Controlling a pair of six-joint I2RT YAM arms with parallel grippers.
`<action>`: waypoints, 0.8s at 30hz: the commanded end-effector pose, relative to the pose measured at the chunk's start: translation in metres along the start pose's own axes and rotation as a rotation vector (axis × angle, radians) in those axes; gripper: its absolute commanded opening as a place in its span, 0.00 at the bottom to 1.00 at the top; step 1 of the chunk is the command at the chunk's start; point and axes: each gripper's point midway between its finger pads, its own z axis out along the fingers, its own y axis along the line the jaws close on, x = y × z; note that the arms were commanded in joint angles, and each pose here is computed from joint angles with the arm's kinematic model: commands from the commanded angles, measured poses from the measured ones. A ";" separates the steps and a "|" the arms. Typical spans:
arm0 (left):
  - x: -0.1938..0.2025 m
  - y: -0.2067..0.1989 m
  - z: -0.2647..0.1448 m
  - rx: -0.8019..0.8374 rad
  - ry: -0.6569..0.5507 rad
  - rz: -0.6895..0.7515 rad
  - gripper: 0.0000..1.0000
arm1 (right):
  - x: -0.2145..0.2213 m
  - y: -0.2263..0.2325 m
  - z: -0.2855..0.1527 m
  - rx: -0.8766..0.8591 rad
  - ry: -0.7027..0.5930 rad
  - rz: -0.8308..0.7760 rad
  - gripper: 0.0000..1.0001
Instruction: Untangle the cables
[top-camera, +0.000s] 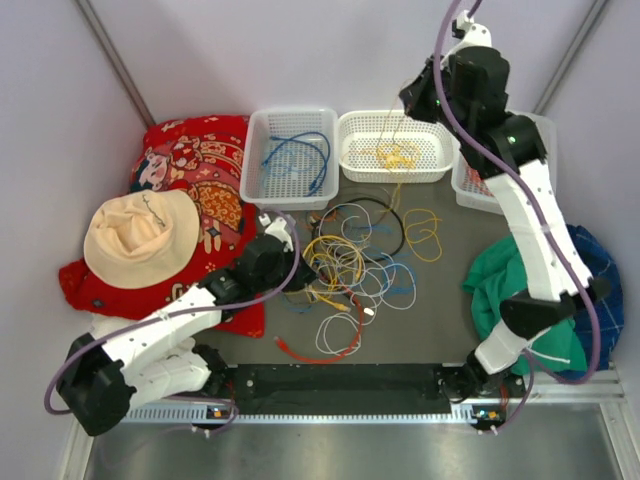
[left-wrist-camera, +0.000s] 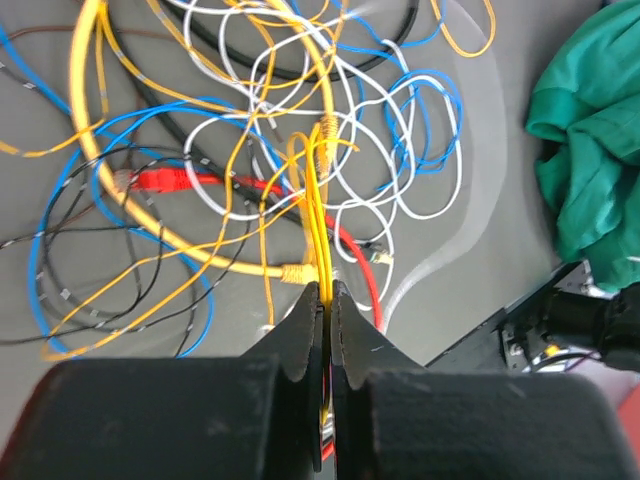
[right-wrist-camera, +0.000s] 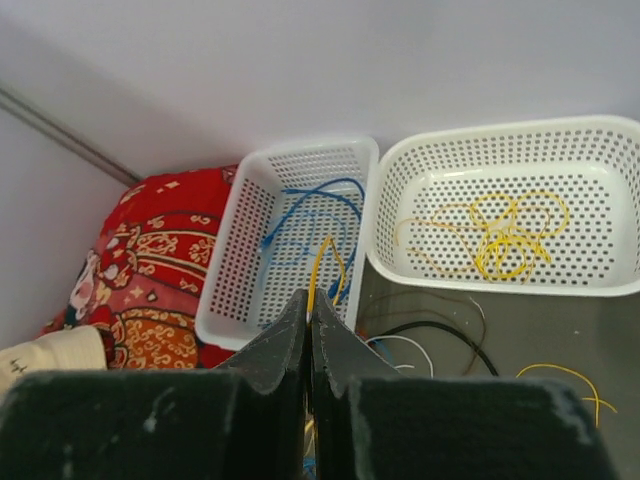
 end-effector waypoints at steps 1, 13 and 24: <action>-0.005 0.006 -0.011 -0.032 -0.020 0.061 0.00 | -0.014 -0.014 0.052 -0.040 -0.070 0.130 0.00; 0.002 0.012 -0.008 -0.020 -0.029 0.084 0.00 | 0.017 -0.086 0.192 0.065 -0.111 0.139 0.00; -0.004 0.012 -0.011 -0.021 -0.057 0.108 0.00 | 0.046 -0.113 0.198 0.148 -0.080 0.122 0.95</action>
